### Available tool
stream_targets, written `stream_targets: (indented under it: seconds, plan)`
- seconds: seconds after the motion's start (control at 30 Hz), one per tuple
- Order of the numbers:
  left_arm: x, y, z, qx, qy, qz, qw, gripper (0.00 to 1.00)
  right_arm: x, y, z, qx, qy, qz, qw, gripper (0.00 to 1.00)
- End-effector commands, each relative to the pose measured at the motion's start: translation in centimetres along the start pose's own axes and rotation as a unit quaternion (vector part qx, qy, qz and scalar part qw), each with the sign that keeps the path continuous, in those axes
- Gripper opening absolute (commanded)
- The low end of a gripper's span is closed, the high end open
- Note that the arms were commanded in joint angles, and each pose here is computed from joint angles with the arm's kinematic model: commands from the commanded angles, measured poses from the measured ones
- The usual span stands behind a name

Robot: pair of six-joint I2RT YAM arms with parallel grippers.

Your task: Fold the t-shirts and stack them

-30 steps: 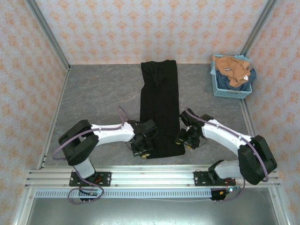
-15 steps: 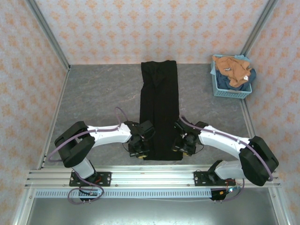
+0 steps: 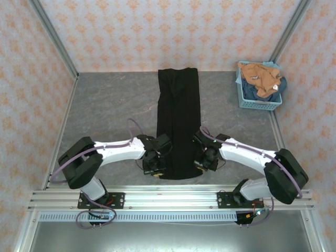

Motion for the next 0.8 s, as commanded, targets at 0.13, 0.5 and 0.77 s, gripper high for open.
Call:
stream_targets:
  seconds: [0.13, 0.5, 0.77]
  plan:
    - [5.2, 0.2, 1.0, -0.016, -0.030, 0.042, 0.999, 0.00, 5.5, 0.5, -0.1, -0.008, -0.048, -0.007, 0.999, 0.00]
    - [0.3, 3.9, 2.9, 0.022, 0.033, 0.051, 0.998, 0.00, 0.7, -3.3, 3.0, -0.034, 0.061, -0.013, 0.997, 0.00]
    - [1.5, 3.7, 2.7, 0.026, 0.000, 0.047, 0.999, 0.00, 1.1, -2.6, 2.8, -0.034, 0.054, -0.029, 0.998, 0.00]
Point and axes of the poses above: each hand's point on the last joint's axis, 136 mm out from that joint toward the fingers, its own x axis back along the fingers, its own y axis along the line the jaws close on, z = x × y, the point moved 9 cm from there along x, back along the fingers, and after that the axes turned 4 degrees about x, right-handed, at the moved point
